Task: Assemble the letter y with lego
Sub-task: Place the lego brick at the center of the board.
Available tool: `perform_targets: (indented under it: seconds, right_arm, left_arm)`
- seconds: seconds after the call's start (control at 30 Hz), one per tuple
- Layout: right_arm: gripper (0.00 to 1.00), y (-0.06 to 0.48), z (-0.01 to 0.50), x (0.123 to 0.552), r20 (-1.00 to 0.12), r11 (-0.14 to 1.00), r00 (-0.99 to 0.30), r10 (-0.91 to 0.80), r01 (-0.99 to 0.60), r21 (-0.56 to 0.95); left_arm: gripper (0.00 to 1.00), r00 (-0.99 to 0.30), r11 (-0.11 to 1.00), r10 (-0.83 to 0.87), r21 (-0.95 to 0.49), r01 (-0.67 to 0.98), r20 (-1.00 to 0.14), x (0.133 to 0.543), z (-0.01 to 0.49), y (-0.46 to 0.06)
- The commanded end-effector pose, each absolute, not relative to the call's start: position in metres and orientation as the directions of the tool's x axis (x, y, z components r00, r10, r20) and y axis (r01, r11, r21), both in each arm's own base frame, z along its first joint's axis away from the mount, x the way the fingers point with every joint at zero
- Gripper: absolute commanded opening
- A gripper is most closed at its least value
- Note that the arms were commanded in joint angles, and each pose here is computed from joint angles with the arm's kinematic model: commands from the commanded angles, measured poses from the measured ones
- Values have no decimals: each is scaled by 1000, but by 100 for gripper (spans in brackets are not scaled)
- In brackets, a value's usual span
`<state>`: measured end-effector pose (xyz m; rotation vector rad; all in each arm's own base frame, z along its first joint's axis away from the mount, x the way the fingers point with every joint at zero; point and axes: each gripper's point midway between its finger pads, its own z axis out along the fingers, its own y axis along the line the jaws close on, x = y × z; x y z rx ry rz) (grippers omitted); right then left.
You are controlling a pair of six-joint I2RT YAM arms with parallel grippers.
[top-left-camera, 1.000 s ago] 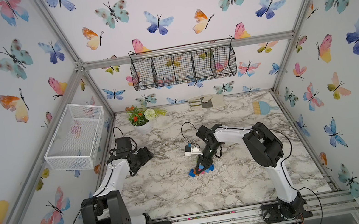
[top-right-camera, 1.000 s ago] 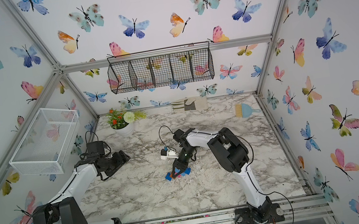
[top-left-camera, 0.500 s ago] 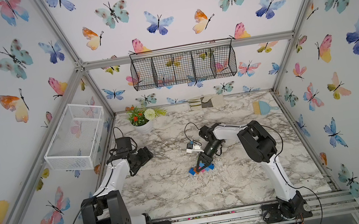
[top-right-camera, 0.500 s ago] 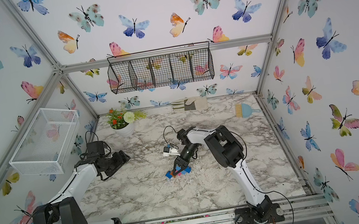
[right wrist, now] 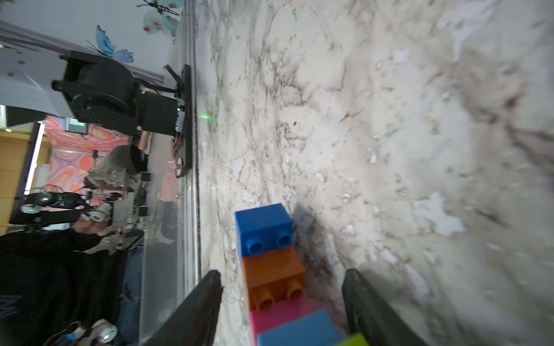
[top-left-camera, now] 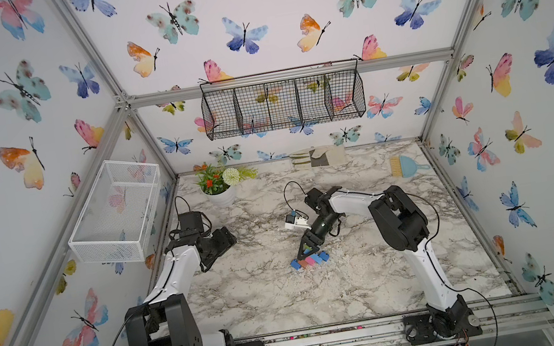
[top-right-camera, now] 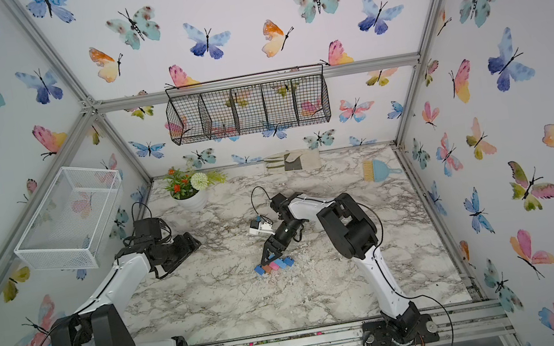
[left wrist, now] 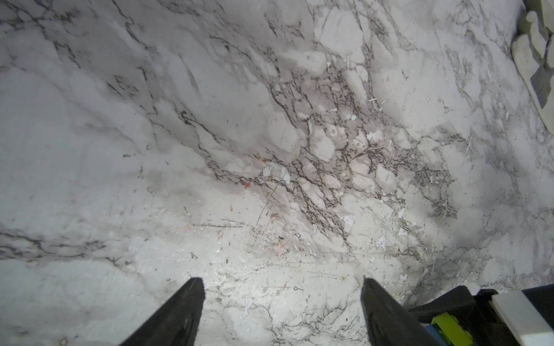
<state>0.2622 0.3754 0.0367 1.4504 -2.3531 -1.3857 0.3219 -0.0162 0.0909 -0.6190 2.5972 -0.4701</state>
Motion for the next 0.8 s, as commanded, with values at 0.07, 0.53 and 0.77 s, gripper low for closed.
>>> perform_targets:
  seconds: [0.07, 0.53, 0.77]
  right_arm:
    - [75, 344, 48, 357, -479, 562, -660, -579, -749, 352]
    - [73, 280, 73, 254, -383, 606, -617, -687, -778, 166]
    - [73, 276, 48, 229, -268, 569, -562, -782, -820, 59]
  left_arm:
    - [84, -819, 846, -484, -405, -347, -308, 317, 85, -15]
    - [84, -818, 847, -483, -403, -346, -313, 318, 86, -15]
    - [84, -819, 848, -483, -399, -349, -310, 318, 84, -14]
